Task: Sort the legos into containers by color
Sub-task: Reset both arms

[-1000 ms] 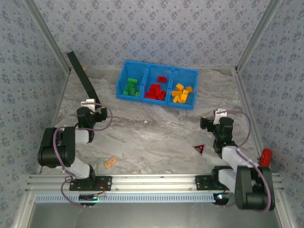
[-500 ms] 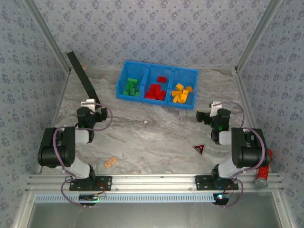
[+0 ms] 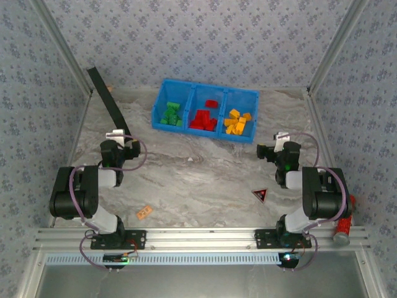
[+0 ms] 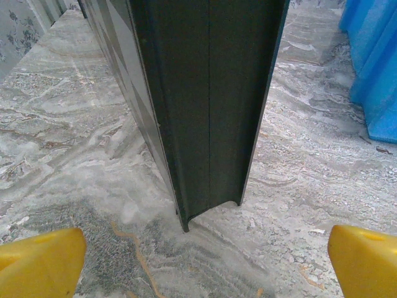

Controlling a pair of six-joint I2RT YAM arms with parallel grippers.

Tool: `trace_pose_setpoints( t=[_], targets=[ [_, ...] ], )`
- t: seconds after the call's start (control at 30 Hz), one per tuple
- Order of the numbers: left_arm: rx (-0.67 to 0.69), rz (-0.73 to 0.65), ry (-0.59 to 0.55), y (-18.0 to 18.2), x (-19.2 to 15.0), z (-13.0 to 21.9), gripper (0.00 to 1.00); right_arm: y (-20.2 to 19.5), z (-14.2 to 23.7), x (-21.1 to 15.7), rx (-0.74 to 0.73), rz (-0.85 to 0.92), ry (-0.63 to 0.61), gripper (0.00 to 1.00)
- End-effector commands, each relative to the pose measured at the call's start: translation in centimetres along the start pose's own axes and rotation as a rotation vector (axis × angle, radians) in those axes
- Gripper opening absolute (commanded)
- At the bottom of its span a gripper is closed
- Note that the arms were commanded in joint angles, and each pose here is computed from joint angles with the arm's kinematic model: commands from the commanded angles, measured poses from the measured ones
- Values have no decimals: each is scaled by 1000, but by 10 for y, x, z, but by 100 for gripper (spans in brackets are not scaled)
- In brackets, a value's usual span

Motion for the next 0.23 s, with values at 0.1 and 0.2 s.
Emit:
trace_pose_setpoints(
  t=[0.1,0.2],
  targets=[
    [-17,8,-20,-1,7,0,100,1,-4,13,-7,12,-33,100],
    [-18,8,-19,-2,6,0,100,1,-3,13,-11,16,-41,100]
  ],
)
Point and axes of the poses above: each hand's point on the last joint's axis, 136 mm out from that joint toward the fingers, its own z axis back along the fingers, its own y axis along the line the jaws close on, x = y × z, the point moved 5 cm from there along z, back along the fingers, and after that the axes turned 5 degrees about -z, right-handed, at the moved point
